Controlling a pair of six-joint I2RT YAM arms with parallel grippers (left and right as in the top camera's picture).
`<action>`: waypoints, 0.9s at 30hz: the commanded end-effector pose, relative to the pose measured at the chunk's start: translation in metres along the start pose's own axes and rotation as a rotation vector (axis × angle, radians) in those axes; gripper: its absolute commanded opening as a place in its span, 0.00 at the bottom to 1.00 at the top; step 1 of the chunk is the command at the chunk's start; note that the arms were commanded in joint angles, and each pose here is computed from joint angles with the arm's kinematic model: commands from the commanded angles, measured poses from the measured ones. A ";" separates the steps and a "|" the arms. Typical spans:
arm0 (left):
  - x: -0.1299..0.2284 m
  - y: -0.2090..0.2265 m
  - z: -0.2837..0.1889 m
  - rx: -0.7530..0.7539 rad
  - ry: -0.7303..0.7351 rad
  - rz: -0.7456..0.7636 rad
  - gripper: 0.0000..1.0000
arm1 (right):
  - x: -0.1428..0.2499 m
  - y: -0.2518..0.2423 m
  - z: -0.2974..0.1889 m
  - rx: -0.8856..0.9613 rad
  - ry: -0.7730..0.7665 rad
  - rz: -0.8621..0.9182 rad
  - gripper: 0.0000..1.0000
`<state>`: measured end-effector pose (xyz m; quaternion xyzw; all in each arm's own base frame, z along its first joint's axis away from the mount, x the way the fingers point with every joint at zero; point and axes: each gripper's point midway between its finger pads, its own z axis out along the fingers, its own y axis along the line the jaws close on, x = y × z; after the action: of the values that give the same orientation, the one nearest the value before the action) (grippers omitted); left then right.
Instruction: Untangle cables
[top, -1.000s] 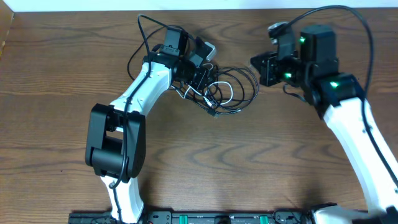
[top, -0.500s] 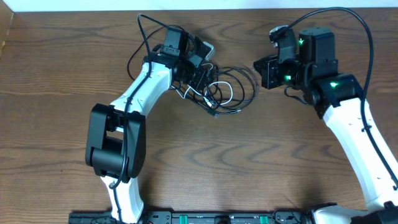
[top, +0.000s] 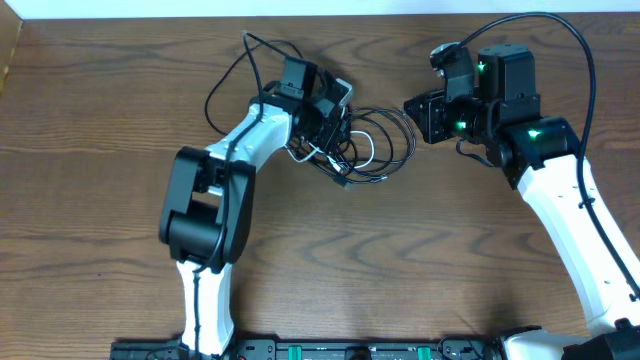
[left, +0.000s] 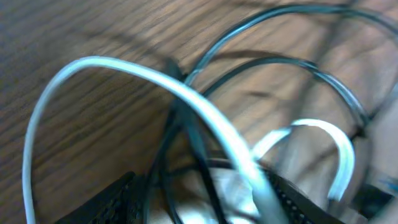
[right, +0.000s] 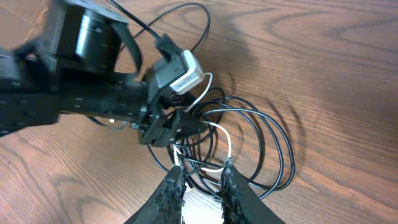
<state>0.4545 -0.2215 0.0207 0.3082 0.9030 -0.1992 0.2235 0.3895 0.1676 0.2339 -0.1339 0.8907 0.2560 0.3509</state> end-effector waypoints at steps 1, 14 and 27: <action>-0.001 0.014 0.003 -0.065 -0.009 -0.056 0.59 | 0.001 0.003 0.003 -0.011 0.012 -0.030 0.19; -0.045 -0.004 -0.049 -0.045 -0.143 -0.094 0.07 | 0.017 -0.008 0.028 -0.013 0.080 -0.009 0.20; -0.064 -0.062 -0.117 0.171 -0.194 -0.255 0.08 | 0.020 0.008 0.067 -0.224 0.085 -0.070 0.36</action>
<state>0.4372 -0.2342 0.1428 0.2178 0.8934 -0.2885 0.2668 0.4146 0.1940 0.1804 -0.1761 0.8843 0.2997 0.3117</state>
